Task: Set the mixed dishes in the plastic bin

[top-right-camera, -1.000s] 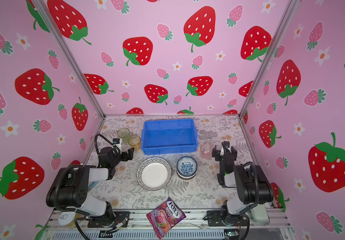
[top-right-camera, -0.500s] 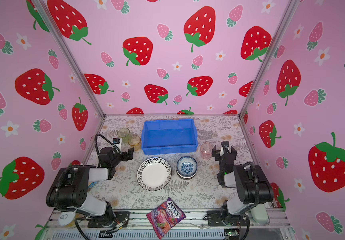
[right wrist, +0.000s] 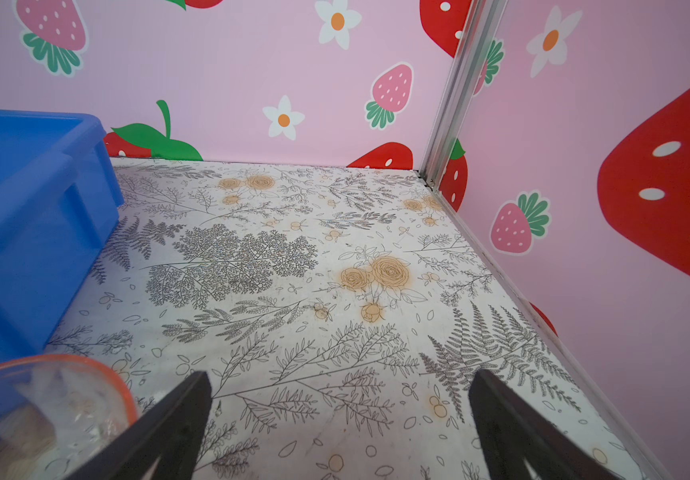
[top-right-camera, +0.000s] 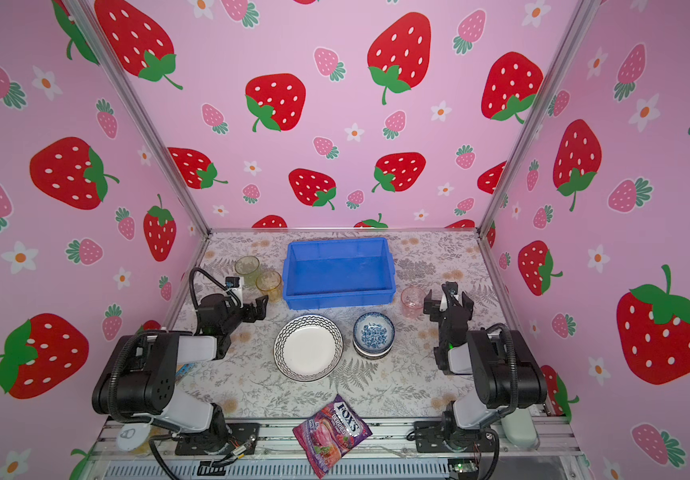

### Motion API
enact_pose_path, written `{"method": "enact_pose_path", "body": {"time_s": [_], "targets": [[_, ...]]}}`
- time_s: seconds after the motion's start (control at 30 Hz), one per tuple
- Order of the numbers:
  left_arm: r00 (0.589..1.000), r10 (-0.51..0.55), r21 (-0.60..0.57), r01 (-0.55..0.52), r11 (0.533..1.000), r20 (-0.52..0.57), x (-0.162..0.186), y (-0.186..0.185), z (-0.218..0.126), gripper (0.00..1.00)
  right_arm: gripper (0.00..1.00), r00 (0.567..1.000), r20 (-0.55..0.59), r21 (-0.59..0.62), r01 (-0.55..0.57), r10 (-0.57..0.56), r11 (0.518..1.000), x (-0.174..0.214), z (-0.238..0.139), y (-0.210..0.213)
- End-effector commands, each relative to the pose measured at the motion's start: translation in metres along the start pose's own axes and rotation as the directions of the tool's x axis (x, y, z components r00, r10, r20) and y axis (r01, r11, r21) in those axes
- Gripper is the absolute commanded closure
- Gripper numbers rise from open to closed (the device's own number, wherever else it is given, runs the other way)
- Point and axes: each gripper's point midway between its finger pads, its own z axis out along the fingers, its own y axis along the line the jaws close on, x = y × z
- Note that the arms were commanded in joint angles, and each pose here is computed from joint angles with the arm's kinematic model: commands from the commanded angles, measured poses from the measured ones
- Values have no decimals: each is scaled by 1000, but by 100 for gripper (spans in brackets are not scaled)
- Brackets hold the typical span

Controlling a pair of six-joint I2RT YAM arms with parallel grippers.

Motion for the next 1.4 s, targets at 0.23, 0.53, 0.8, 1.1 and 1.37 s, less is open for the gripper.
{"method": "enact_pose_path", "body": {"time_s": [0.23,0.53,0.8,1.1,1.37], "targets": [[999,21,1,-21,1000,26,-12,0,3,1,1,999,33,3,4,-4,1000,-10,3,1],[1000,-9,-62,10,998,22,-13,12,4,1,1,999,34,4,2,-2,1000,-10,3,1],[1000,-20,-82,21,996,24,-19,15,2,1,1,999,38,3,0,0,1000,-11,2,0],[993,-116,-180,121,976,37,-97,21,-43,1,1,999,-20,-26,-44,44,999,-44,2,2],[948,-300,-273,317,908,104,-128,23,-114,1,1,982,-104,-100,-165,154,981,-92,-17,8]]}}
